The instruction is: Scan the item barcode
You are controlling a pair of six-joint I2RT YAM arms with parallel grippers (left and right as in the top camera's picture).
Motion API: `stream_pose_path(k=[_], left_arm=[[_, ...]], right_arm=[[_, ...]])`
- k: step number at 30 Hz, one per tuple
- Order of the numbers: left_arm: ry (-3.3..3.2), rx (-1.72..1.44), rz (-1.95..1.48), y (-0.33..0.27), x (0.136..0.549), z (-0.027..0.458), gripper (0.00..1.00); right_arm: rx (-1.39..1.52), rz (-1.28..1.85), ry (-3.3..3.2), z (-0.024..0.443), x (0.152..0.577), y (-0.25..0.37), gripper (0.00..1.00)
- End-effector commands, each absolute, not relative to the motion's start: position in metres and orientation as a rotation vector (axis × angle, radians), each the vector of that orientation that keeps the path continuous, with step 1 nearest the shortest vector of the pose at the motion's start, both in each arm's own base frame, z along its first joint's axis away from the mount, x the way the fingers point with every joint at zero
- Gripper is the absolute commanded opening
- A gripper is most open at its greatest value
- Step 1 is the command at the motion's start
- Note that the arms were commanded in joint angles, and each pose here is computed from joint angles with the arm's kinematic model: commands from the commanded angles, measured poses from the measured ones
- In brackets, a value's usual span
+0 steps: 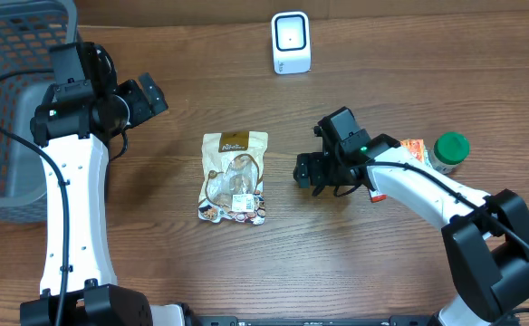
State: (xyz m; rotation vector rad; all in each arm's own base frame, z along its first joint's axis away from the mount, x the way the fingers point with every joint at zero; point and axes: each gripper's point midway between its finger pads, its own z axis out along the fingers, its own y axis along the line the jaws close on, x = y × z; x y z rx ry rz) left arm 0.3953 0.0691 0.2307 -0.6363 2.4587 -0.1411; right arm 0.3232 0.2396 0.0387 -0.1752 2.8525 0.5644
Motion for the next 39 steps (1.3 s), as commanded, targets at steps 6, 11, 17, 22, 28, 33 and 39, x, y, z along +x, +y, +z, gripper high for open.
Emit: stream_pose_path(k=[6,11,17,22,28,33,39], left_arm=[[2.343,-0.599,-0.141,0.072,0.410,0.257,1.00],[2.345,-0.602,-0.151,0.071,0.410,0.257,1.00],[2.516,-0.600,-0.322,0.041,0.381,0.233,1.00],[2.668,-0.601,-0.364,0.022,0.356,0.199,0.29],[2.830,-0.515,-0.299,-0.008,0.331,0.126,0.04],[2.893,-0.408,-0.257,-0.031,0.323,0.076,0.04],[2.977,-0.334,-0.185,-0.044,0.322,0.037,0.04]], right_arm=[[-0.135,0.413,2.849,0.039,0.325,0.220,0.82],[-0.076,0.419,2.859,0.039,0.325,0.220,0.82],[-0.074,0.422,2.856,0.039,0.325,0.220,0.82],[-0.075,0.421,2.856,0.039,0.325,0.220,0.82],[-0.075,0.422,2.856,0.039,0.325,0.220,0.82],[-0.075,0.422,2.856,0.039,0.325,0.220,0.82],[-0.075,0.422,2.857,0.039,0.325,0.220,0.82]])
